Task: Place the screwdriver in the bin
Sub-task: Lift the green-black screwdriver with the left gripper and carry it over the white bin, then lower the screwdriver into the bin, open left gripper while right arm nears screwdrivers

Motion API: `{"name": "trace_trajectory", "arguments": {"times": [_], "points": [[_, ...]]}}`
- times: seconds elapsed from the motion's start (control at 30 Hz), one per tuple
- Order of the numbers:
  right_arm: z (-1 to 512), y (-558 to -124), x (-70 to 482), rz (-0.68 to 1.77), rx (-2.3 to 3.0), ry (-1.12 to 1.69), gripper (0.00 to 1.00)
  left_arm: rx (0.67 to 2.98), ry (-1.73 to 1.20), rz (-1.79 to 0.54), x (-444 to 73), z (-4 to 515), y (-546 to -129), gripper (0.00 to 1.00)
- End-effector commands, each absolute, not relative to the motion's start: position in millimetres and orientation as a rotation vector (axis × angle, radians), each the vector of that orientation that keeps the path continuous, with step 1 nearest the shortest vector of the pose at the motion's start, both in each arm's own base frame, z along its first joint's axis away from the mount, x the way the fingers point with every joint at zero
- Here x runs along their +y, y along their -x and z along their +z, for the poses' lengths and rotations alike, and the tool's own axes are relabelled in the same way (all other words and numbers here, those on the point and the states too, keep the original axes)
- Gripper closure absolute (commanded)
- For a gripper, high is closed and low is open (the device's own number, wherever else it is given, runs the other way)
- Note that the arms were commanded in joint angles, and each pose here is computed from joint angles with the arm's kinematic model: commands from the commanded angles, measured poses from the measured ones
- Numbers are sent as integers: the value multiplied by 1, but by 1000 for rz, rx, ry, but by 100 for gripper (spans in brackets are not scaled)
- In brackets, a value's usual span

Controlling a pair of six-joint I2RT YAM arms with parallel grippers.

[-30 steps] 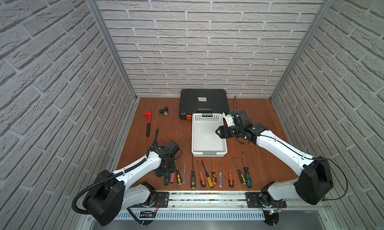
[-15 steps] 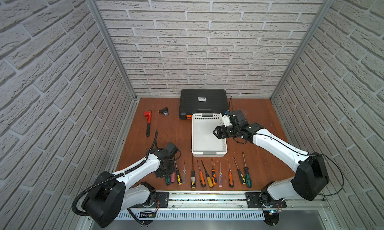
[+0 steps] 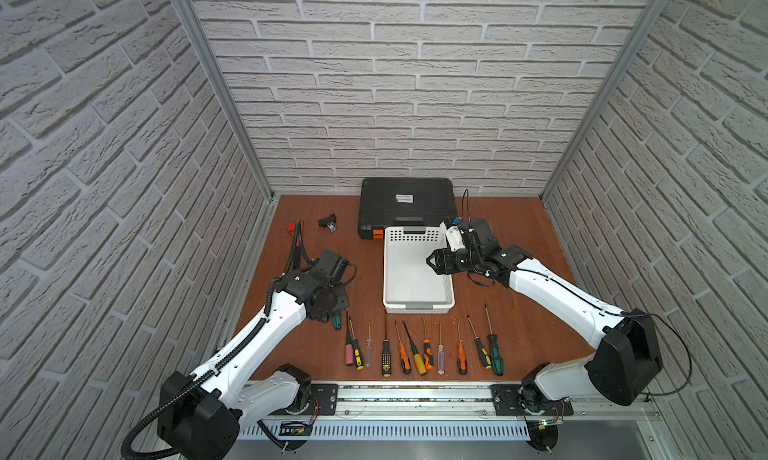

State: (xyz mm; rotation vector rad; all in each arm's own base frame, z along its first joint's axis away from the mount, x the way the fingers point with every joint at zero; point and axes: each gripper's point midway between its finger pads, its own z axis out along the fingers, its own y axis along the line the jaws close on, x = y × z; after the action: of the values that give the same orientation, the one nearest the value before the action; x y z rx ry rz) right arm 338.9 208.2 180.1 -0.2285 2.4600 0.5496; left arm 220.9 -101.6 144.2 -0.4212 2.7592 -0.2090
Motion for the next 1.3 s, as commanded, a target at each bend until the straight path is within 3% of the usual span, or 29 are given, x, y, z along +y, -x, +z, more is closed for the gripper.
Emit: {"name": "trace_trajectory", "arguments": {"times": [0.0,0.23,0.5,1.27], "points": [[205,-343,209,554,2381,219,33,2764,260,-364,-137,169,-244,94],[208,-323,191,495,2384,220,33,2778,-40,-560,-230,198,-283,94],[194,-311,179,482,2398,156,32,2854,-141,-651,-297,166,-305,96],[182,-268,141,307,2534,187,30,2997,-110,-329,-304,54,-340,97]]}}
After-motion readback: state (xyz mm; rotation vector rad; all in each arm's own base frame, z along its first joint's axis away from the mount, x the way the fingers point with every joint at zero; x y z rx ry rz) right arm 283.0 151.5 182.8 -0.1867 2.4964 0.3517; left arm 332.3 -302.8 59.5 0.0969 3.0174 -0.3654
